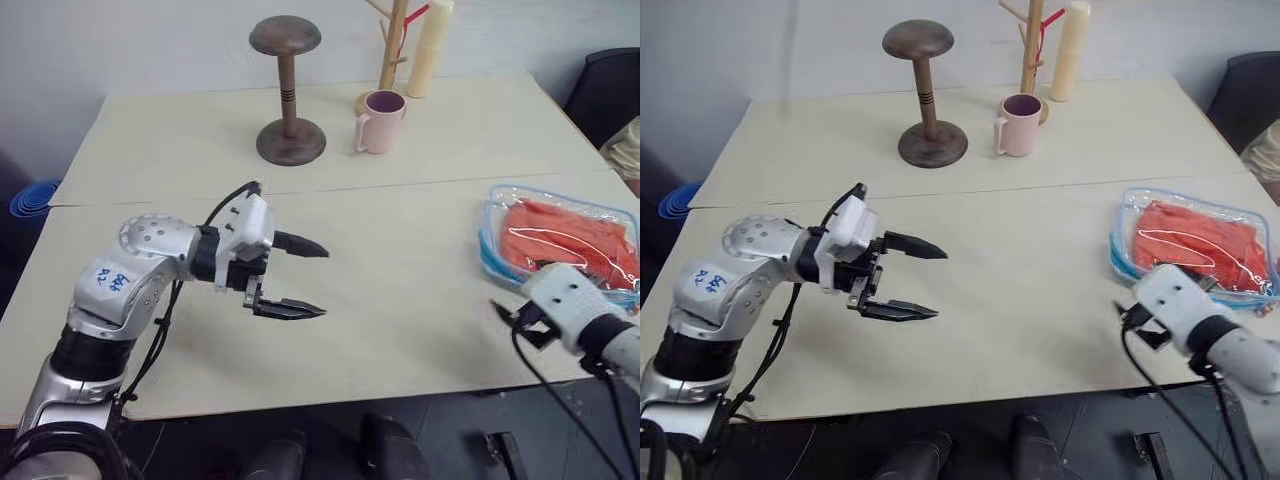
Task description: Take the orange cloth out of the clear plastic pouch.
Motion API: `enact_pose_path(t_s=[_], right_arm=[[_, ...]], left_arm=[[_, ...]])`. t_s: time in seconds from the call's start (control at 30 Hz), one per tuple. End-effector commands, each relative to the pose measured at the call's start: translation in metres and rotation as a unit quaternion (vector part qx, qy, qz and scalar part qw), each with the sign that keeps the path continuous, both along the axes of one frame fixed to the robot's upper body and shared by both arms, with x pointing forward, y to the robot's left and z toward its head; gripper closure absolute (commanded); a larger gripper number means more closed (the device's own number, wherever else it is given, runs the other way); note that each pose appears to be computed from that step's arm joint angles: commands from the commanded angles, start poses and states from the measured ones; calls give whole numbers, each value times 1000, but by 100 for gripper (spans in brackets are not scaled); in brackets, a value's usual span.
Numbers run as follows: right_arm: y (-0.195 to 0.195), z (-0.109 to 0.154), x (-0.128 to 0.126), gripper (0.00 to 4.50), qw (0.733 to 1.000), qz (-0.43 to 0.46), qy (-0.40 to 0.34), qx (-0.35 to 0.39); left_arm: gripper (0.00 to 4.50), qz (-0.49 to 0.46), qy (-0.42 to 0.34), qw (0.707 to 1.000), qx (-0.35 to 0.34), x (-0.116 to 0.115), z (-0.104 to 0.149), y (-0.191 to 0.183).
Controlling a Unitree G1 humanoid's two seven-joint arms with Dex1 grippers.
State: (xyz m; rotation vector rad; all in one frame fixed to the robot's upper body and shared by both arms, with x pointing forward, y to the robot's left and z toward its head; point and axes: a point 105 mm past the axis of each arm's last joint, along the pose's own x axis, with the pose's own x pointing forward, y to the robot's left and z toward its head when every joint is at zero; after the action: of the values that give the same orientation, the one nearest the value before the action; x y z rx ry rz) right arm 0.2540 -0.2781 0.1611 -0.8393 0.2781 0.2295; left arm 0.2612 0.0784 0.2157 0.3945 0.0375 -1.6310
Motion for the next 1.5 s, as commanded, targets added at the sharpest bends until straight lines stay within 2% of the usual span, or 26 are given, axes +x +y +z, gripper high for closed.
enact_pose_path(t_s=[0.03, 0.07, 0.17, 0.3, 0.33, 0.47, 0.5, 0.57, 0.63, 0.73, 0.9, 1.07, 1.43, 1.5], right_arm=[[-23, 3, 3, 0, 999, -23, -4, -43], [-26, 2, 4, 0, 998, -25, -4, -49], [-40, 1, 11, 61, 998, -42, -16, -50], [-50, -4, 21, 179, 998, -43, -14, -50], [-52, -5, 23, 225, 998, -43, -13, -50], [-53, -8, 27, 359, 998, -30, -3, -55], [-53, -9, 28, 406, 998, -31, 1, -53], [-54, -9, 29, 449, 998, -30, 4, -52], [-51, -1, 31, 449, 999, -26, -3, -43], [-51, 9, 30, 389, 999, -29, -11, -32], [-55, 8, 25, 224, 998, -26, 16, -59], [-66, -2, 25, 224, 997, -29, 39, -61], [-76, -28, 42, 224, 996, -17, 68, -61], [-77, -28, 44, 261, 996, -14, 67, -61]], left_arm=[[2, -26, -18, 999, 6, -2, 4, -6], [2, -27, -21, 999, 8, -1, 4, -7], [0, -24, -29, 999, 6, 3, 5, -9], [0, -21, -36, 999, 3, 3, 6, -11], [0, -20, -38, 999, 2, 3, 7, -11], [0, -11, -45, 999, -2, 5, 9, -10], [0, -9, -46, 999, -3, 5, 10, -10], [0, -5, -48, 999, -5, 6, 11, -9], [0, 1, -49, 999, -8, 6, 12, -8], [0, 8, -50, 999, -10, 7, 12, -7], [0, 11, -51, 999, -12, 6, 11, -7], [0, 9, -55, 998, -17, 7, 14, -10], [0, 9, -70, 997, -12, 11, 18, -11], [0, 9, -71, 997, -12, 10, 18, -11]])
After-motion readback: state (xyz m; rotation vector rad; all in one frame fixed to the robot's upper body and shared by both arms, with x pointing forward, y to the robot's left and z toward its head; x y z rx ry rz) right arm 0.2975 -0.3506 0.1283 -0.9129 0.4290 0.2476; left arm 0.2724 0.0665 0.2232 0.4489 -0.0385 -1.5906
